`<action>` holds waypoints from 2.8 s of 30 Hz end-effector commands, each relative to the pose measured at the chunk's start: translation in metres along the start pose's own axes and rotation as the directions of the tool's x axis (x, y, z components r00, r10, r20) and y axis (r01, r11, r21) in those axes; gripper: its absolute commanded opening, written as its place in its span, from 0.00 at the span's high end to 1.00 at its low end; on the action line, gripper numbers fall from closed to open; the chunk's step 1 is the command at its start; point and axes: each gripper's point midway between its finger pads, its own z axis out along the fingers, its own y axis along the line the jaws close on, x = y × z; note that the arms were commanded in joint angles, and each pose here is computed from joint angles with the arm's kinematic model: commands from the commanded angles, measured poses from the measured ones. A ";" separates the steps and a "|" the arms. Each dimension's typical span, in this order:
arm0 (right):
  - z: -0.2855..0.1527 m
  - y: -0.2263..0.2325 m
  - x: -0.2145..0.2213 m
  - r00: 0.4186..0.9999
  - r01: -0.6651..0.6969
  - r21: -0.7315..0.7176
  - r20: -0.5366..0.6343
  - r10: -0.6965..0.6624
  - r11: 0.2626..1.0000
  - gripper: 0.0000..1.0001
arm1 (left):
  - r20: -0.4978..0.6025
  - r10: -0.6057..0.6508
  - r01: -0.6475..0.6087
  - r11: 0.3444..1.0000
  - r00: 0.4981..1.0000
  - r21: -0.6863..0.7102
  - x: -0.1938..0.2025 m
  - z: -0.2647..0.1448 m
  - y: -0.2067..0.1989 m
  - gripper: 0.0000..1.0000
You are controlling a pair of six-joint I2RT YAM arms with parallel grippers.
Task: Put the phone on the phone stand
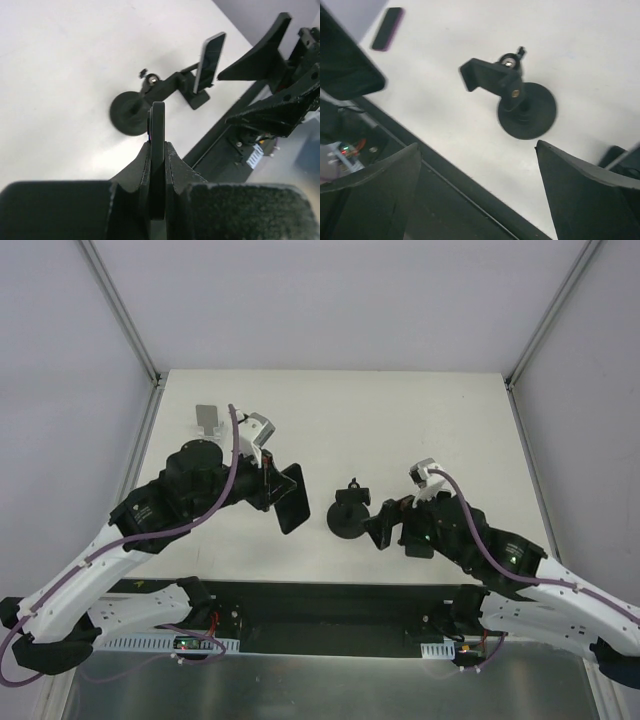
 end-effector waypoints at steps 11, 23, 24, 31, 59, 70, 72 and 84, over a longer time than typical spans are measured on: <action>0.047 -0.037 -0.038 0.977 0.199 0.388 -0.148 -0.152 0.900 0.54 | 0.056 0.061 -0.054 0.990 0.997 -0.131 -0.002 -0.025 0.025 1.00; 0.066 -0.041 -0.024 0.975 0.194 0.385 -0.180 -0.132 0.902 0.69 | 0.039 0.078 -0.076 0.996 0.996 -0.049 0.002 -0.017 0.013 1.00; 0.066 -0.041 -0.023 0.975 0.192 0.379 -0.180 -0.131 0.905 0.71 | 0.042 0.079 -0.077 0.996 0.996 -0.038 0.001 -0.017 0.011 1.00; 0.070 -0.042 -0.014 0.984 0.151 0.337 -0.140 -0.109 0.929 0.91 | 0.080 0.053 -0.055 0.998 0.995 0.018 -0.003 -0.012 0.001 1.00; 0.023 -0.041 -0.014 0.990 0.141 0.216 -0.052 -0.133 0.966 0.56 | 0.250 0.097 -0.181 0.922 0.963 0.342 -0.040 0.037 -0.056 1.00; 0.063 -0.038 -0.002 0.972 0.229 0.158 -0.089 -0.218 0.960 0.58 | 0.299 0.121 -0.213 0.930 0.947 0.298 -0.030 0.003 -0.047 1.00; 0.064 -0.039 -0.003 0.972 0.232 0.165 -0.086 -0.221 0.959 0.59 | 0.310 0.115 -0.210 0.932 0.944 0.295 -0.030 -0.002 -0.047 1.00; 0.068 -0.050 -0.005 0.969 0.244 0.210 -0.080 -0.233 0.947 0.67 | 0.301 0.126 -0.225 0.921 0.945 0.319 -0.024 -0.003 -0.050 1.00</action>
